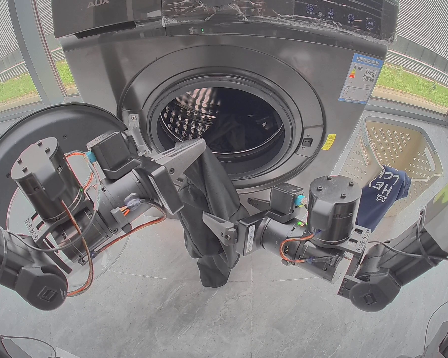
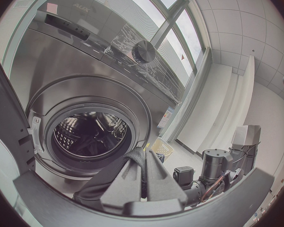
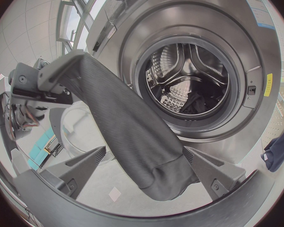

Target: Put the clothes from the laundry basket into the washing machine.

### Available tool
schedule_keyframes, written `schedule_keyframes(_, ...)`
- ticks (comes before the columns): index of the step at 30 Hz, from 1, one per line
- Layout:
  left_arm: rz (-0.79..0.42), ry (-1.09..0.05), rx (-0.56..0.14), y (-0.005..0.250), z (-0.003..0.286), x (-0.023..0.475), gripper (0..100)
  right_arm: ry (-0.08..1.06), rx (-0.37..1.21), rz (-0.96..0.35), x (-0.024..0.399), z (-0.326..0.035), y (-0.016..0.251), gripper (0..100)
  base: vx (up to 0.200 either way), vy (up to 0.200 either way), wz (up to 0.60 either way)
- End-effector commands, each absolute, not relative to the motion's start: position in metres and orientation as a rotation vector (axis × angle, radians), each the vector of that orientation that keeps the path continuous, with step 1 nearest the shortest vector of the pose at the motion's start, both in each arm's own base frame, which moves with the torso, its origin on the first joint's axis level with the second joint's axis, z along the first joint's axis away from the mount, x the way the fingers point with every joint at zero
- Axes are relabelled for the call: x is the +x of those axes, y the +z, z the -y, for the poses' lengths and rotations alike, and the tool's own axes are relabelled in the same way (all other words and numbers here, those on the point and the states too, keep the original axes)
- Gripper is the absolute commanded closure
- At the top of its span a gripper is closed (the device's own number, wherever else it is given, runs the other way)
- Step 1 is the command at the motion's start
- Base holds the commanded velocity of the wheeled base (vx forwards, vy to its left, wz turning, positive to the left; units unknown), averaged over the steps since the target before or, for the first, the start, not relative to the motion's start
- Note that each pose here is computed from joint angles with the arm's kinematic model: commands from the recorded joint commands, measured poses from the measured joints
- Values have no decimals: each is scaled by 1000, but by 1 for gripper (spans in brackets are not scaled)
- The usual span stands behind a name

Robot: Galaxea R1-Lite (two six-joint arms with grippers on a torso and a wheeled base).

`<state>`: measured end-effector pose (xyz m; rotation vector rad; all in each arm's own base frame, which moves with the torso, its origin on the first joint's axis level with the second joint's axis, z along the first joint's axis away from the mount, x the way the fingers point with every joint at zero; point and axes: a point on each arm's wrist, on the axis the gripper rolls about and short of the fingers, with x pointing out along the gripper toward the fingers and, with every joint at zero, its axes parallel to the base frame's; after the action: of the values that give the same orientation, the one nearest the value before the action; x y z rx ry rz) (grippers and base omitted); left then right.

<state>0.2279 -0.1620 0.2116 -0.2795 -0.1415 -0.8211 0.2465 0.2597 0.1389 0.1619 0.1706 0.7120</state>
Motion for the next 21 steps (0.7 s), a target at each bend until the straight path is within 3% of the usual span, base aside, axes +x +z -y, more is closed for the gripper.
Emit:
schedule_keyframes(1, 148, -822, -282, 213, 161, 226, 100, 667, 153, -180, 260, -251, 133, 0, 0, 0, 0)
schedule_keyframes(10, 148, -825, -282, 213, 161, 225, 100, 592, 140, -147, 278, -227, 142, 0, 0, 0, 0)
schedule_keyframes(21, 129, -833, -277, 208, 159, 221, 100, 592, 167, -84, 288, -234, 159, 0, 0, 0, 0)
